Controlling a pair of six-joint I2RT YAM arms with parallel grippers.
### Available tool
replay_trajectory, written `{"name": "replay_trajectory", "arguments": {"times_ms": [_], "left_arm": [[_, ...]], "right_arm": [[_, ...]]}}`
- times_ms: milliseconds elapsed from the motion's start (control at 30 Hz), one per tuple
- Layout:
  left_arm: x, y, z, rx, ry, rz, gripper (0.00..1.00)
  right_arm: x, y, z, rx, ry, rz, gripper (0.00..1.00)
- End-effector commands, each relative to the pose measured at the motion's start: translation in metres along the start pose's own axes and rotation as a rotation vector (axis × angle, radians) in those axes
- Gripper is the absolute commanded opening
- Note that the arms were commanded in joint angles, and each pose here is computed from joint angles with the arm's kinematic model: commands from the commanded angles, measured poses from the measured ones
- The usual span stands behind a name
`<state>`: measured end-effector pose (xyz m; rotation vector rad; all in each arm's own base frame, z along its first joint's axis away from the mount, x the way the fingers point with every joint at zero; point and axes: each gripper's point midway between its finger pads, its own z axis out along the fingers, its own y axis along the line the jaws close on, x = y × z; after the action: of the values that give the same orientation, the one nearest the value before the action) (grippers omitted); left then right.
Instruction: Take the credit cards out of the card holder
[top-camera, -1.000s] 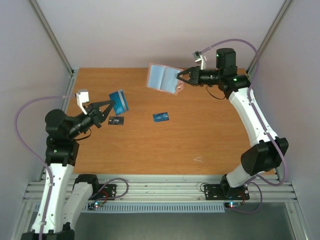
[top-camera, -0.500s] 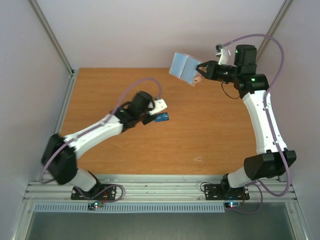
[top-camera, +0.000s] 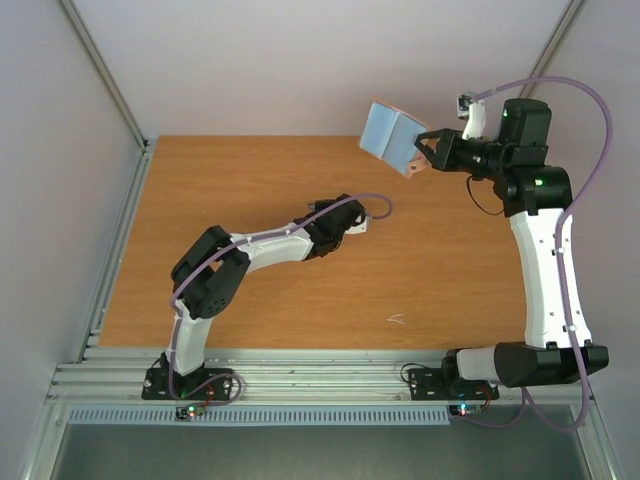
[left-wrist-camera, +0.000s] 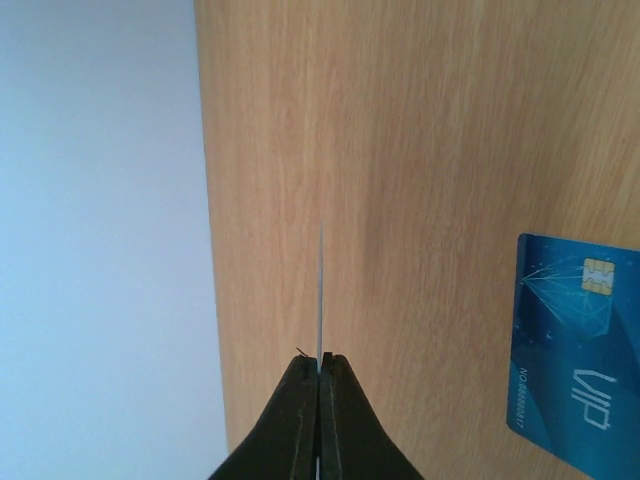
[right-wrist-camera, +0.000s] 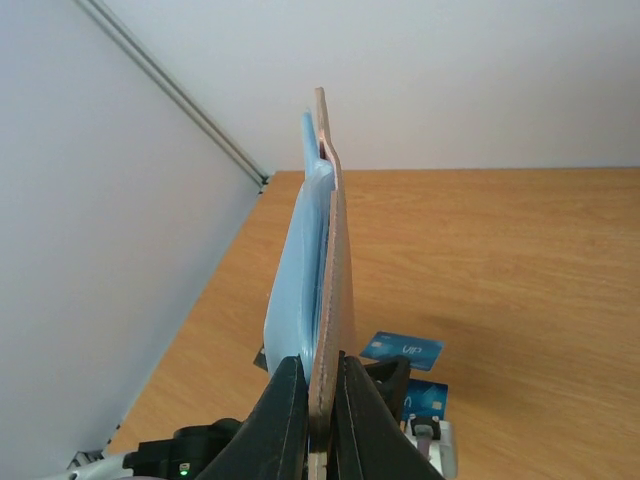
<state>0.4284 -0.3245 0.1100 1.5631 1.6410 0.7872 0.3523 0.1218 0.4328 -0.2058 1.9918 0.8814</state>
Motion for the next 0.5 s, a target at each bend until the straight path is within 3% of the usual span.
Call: {"name": "replay_trajectory", "arguments": {"times_ms": [0, 233, 467], "left_arm": [[-0.009, -0.003, -0.004, -0.006, 0.018, 0.007, 0.0], [0.003, -0.05, -0.003, 0.147, 0.035, -0.065, 0.0], [0.0, -0.069, 0.005, 0.157, -0.011, -0.022, 0.0]], "right_arm": [[0.004, 0.008, -0.007, -0.026, 0.002, -0.034, 0.01], [0.008, 0.012, -0.011, -0.038, 0.012, -0.042, 0.01], [0.012, 0.014, -0.014, -0.039, 0.02, -0.049, 0.01]]}}
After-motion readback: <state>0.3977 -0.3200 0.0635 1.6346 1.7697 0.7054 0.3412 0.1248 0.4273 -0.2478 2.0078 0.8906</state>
